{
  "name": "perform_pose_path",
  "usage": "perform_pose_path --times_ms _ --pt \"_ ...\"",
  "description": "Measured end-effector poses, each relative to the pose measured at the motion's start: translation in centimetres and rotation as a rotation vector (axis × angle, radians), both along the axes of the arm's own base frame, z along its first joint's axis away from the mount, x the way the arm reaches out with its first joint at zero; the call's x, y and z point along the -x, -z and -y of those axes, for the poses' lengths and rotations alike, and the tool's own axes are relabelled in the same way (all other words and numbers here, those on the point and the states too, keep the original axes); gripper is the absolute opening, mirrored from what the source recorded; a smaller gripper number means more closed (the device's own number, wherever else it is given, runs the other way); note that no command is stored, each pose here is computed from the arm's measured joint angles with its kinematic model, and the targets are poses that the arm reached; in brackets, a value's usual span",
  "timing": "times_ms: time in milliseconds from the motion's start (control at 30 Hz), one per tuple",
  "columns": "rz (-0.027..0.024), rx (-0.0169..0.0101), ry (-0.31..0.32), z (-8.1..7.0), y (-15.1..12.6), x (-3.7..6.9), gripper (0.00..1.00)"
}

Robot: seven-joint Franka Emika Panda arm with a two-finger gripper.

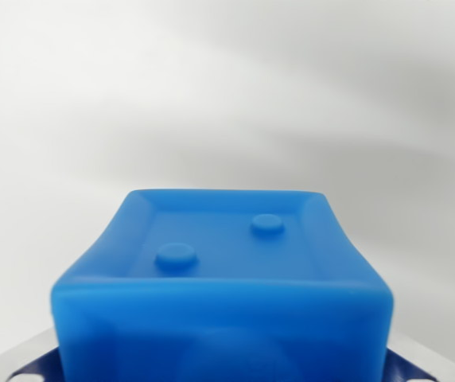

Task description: Stack cube

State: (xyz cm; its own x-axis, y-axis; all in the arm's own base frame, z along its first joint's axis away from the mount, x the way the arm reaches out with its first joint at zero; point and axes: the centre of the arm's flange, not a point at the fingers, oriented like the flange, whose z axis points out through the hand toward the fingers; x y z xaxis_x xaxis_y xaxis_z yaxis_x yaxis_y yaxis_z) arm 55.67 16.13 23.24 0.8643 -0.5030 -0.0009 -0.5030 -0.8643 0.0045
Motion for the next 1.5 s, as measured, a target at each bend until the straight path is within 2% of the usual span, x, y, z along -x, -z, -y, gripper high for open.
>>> perform_pose_path --times_ms 333,1500 --pt "-0.0011 0.0002 0.026 1.9 -0.4 0.6 0.0" --pt "0.0002 0.0005 0.118 8.2 -1.9 2.7 0.0"
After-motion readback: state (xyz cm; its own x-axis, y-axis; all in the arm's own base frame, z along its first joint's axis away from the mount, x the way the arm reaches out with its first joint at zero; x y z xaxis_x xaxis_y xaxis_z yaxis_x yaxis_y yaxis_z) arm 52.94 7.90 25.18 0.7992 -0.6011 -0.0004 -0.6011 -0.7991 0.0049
